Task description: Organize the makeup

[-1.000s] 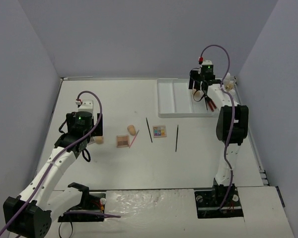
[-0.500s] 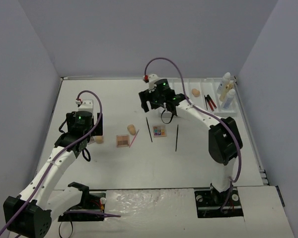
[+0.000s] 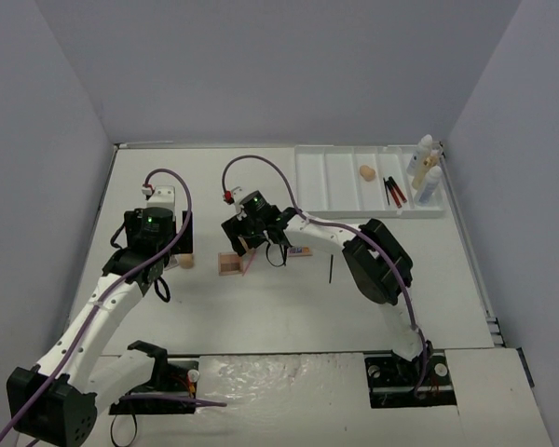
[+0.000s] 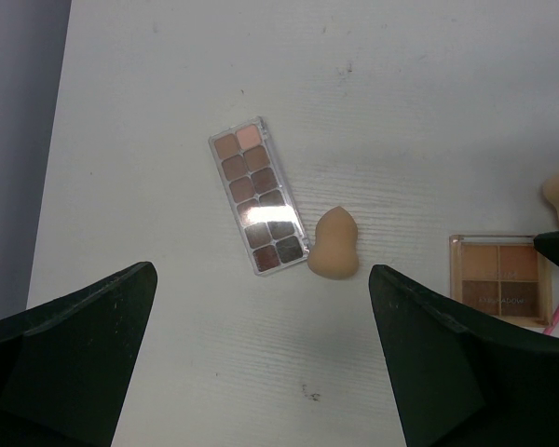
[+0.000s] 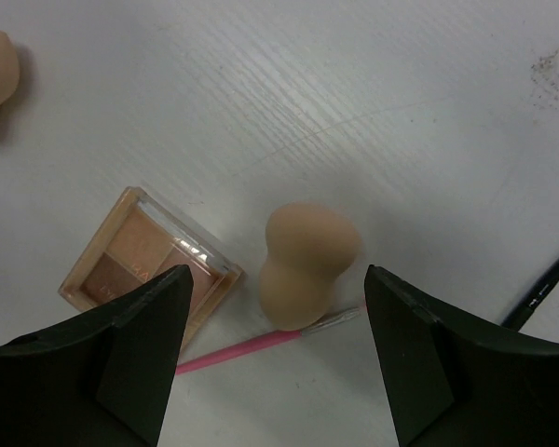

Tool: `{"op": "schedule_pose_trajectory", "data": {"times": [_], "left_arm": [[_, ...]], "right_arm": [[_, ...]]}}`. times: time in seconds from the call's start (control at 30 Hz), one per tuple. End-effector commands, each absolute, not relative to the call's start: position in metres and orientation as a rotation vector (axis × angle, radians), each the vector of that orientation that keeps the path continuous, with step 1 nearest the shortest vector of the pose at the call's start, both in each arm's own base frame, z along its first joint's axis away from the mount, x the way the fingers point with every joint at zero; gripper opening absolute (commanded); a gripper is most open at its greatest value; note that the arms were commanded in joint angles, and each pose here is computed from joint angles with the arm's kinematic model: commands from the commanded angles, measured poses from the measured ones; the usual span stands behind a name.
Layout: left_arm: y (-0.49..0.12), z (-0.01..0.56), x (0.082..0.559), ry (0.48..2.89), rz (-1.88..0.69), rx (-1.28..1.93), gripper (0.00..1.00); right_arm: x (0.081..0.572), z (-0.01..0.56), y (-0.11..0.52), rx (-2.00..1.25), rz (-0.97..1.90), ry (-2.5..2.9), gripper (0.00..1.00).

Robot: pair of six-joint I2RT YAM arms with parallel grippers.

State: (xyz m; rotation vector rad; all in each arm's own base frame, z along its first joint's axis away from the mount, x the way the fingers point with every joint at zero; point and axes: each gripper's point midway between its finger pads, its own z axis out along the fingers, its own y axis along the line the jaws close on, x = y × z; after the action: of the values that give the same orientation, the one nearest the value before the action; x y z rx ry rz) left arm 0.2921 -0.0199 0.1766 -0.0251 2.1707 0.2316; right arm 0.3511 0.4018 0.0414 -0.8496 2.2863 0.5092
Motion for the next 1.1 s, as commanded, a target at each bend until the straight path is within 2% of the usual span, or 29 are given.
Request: {"op": "schedule_pose_trajectory", "data": {"times": [0.0, 0.1, 0.3, 0.37, 0.43, 0.53, 0.7, 0.8, 1.07], "left_arm": [[-0.022, 0.194, 0.301, 2.109, 0.221, -0.041, 0.97], [-0.023, 0.193, 0.301, 2.109, 0.219, -0.039, 0.97], [-0.023, 0.194, 0.302, 2.107, 0.217, -0.037, 0.97], [-0.024, 0.193, 0.302, 2.108, 0.216, -0.035, 0.97], [-0.024, 0.193, 0.302, 2.111, 0.218, -0.035, 0.97], [-0.023, 0.193, 0.302, 2.112, 0.223, -0.034, 0.97], [-0.024, 0.192, 0.303, 2.113, 0.218, -0.032, 0.97], [-0.025, 0.191, 0.303, 2.118, 0.218, -0.028, 0.97], [-0.024, 0.192, 0.303, 2.118, 0.219, -0.023, 0.97]], "right_arm": [[0.374, 0.056, 0.416, -0.759, 0.498, 2.216, 0.68], [0.375, 0.049, 0.415, -0.761, 0.487, 2.224, 0.58], [0.379, 0.062, 0.413, -0.749, 0.482, 2.196, 0.25], [0.382, 0.071, 0.412, -0.738, 0.480, 2.177, 0.10], [0.387, 0.086, 0.408, -0.719, 0.475, 2.154, 0.05], [0.405, 0.113, 0.387, -0.652, 0.447, 2.115, 0.02], [0.444, 0.136, 0.324, -0.529, 0.327, 2.094, 0.02], [0.483, 0.148, 0.240, -0.358, 0.173, 2.096, 0.01], [0.521, 0.145, 0.085, -0.041, -0.069, 2.127, 0.02]]}}
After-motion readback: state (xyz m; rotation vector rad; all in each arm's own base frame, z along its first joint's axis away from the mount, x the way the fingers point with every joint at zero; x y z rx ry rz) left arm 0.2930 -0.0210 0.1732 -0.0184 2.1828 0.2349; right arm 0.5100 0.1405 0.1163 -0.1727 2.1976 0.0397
